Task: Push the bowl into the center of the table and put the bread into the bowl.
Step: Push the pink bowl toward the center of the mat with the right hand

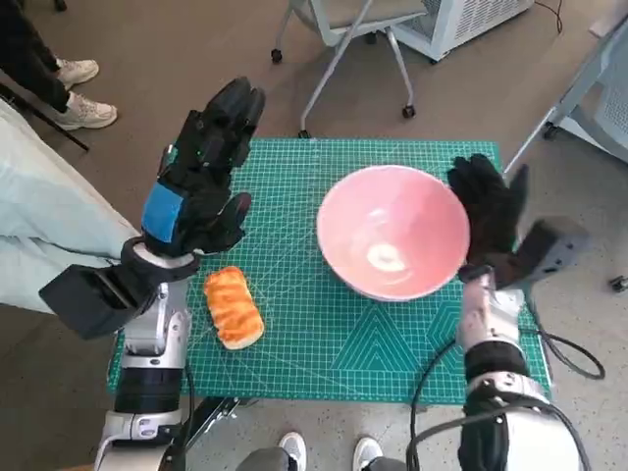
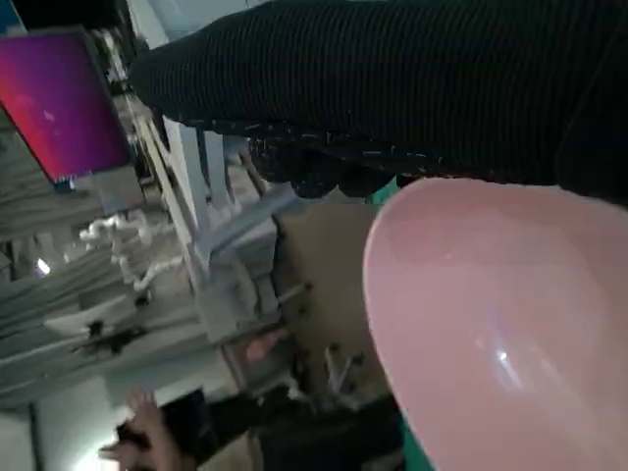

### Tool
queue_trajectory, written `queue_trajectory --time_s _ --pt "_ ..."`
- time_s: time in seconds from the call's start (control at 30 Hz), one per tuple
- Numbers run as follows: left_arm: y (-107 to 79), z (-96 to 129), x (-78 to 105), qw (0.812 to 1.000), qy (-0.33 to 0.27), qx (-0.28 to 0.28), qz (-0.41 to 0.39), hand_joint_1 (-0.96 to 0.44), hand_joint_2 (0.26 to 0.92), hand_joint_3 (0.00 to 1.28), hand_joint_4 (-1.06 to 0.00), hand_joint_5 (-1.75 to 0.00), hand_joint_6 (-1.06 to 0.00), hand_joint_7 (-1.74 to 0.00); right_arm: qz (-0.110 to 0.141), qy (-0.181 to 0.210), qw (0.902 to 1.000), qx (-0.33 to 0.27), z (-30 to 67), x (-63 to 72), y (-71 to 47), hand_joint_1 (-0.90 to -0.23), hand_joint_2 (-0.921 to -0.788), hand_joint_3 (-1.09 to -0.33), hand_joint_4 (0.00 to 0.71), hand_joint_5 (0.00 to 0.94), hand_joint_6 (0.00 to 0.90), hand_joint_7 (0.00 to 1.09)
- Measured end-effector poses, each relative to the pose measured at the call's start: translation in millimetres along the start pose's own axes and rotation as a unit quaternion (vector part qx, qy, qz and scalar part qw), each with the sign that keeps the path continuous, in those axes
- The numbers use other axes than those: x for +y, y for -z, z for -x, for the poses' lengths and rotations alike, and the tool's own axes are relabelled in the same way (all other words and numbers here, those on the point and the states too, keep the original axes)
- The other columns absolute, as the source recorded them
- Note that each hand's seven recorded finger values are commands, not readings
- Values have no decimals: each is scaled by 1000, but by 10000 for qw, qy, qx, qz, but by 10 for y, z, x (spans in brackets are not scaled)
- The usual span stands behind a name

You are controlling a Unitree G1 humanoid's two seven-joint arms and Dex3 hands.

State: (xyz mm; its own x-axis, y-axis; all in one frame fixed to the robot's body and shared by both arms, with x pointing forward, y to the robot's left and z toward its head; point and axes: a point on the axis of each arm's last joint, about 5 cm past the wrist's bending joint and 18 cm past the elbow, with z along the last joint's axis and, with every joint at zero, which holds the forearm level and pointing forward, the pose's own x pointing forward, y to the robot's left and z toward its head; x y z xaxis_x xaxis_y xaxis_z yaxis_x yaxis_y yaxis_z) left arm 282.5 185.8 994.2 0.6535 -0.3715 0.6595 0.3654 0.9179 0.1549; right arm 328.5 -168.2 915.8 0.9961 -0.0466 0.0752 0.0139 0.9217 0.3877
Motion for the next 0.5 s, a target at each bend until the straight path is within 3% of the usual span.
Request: queue_trajectory --time_s 0.1,0.5 --pt "-9 1 8 10000 2 -10 -22 -662 921 579 -80 -6 1 -353 -66 -72 9999 28 -13 48 5 -580 -921 -771 78 3 132 199" --pt "-15 37 43 9999 -97 36 -82 -641 921 582 -86 -7 1 -364 -118 -273 9995 68 -49 178 7 -596 -921 -771 90 7 147 197"
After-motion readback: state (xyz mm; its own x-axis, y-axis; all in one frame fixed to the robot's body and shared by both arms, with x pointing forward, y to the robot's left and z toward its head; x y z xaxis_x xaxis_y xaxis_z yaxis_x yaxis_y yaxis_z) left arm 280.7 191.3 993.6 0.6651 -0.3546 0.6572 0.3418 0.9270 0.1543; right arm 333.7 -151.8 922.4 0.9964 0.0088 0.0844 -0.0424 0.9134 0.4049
